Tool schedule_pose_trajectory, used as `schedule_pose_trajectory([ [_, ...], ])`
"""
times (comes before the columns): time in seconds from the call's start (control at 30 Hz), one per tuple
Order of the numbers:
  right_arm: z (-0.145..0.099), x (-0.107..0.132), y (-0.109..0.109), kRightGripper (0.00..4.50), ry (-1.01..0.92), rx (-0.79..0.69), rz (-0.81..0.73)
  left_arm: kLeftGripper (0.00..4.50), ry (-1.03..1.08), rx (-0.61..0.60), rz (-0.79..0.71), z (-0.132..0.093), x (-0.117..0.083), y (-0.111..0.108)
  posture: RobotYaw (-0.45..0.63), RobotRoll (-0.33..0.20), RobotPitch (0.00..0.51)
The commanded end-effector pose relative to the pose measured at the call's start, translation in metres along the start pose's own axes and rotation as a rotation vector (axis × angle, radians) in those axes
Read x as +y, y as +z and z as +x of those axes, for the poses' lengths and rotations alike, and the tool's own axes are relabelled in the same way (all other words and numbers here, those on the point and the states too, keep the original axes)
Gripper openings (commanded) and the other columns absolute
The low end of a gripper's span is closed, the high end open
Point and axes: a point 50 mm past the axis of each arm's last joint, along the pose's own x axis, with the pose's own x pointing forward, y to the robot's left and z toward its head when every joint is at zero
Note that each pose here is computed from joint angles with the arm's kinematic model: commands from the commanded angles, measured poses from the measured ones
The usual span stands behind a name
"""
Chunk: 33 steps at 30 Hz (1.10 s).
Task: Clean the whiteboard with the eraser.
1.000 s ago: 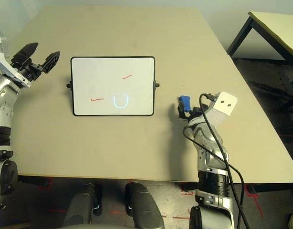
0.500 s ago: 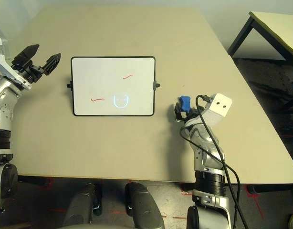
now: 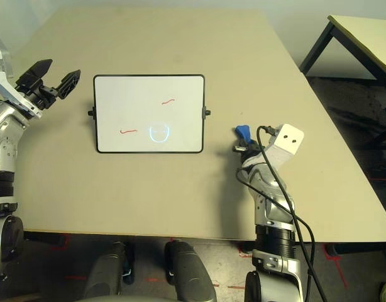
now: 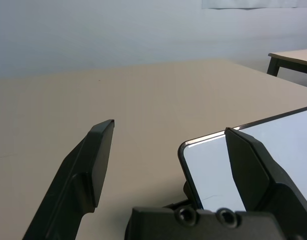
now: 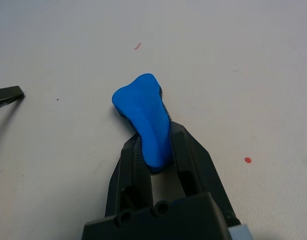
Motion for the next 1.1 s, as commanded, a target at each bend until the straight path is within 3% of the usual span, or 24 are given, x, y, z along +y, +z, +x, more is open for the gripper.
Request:
schedule_pose_trajectory([
  [0.03, -0.002, -0.007, -0.001, 0.75, -0.022, 0.017, -0.01, 4.5, -0.006, -0.004, 0.002, 0.0, -0.002, 0.001, -0.07, 0.0, 0.145],
  [0.13, -0.004, -0.014, 0.019, 0.74, 0.001, -0.036, -0.045, 4.5, -0.012, -0.003, 0.006, 0.0, -0.003, 0.002, -0.07, 0.0, 0.143],
  [0.3, -0.012, -0.028, 0.08, 0.74, 0.189, -0.121, -0.228, 4.5, -0.035, -0.002, 0.015, 0.003, -0.003, 0.005, -0.09, 0.0, 0.141],
  [0.4, -0.02, -0.022, 0.113, 0.73, 0.416, -0.087, -0.416, 4.5, -0.054, 0.004, 0.021, 0.007, -0.003, 0.005, -0.11, 0.0, 0.136],
  [0.5, -0.032, -0.001, 0.135, 0.67, 0.641, -0.037, -0.649, 4.5, -0.092, 0.024, 0.017, 0.012, -0.007, 0.003, -0.13, 0.0, 0.128],
  [0.67, -0.032, 0.057, 0.127, 0.67, 0.912, -0.012, -0.809, 4.5, -0.252, 0.121, 0.002, 0.019, -0.028, -0.012, -0.12, 0.0, 0.121],
  [0.87, -0.023, 0.111, 0.107, 0.67, 1.058, -0.054, -0.906, 4.5, -0.443, 0.243, -0.017, 0.008, -0.05, -0.024, -0.1, 0.0, 0.115],
  [1.1, -0.014, 0.134, 0.094, 0.67, 1.119, -0.085, -0.992, 4.5, -0.469, 0.33, -0.031, -0.007, -0.049, -0.028, -0.06, 0.0, 0.112],
])
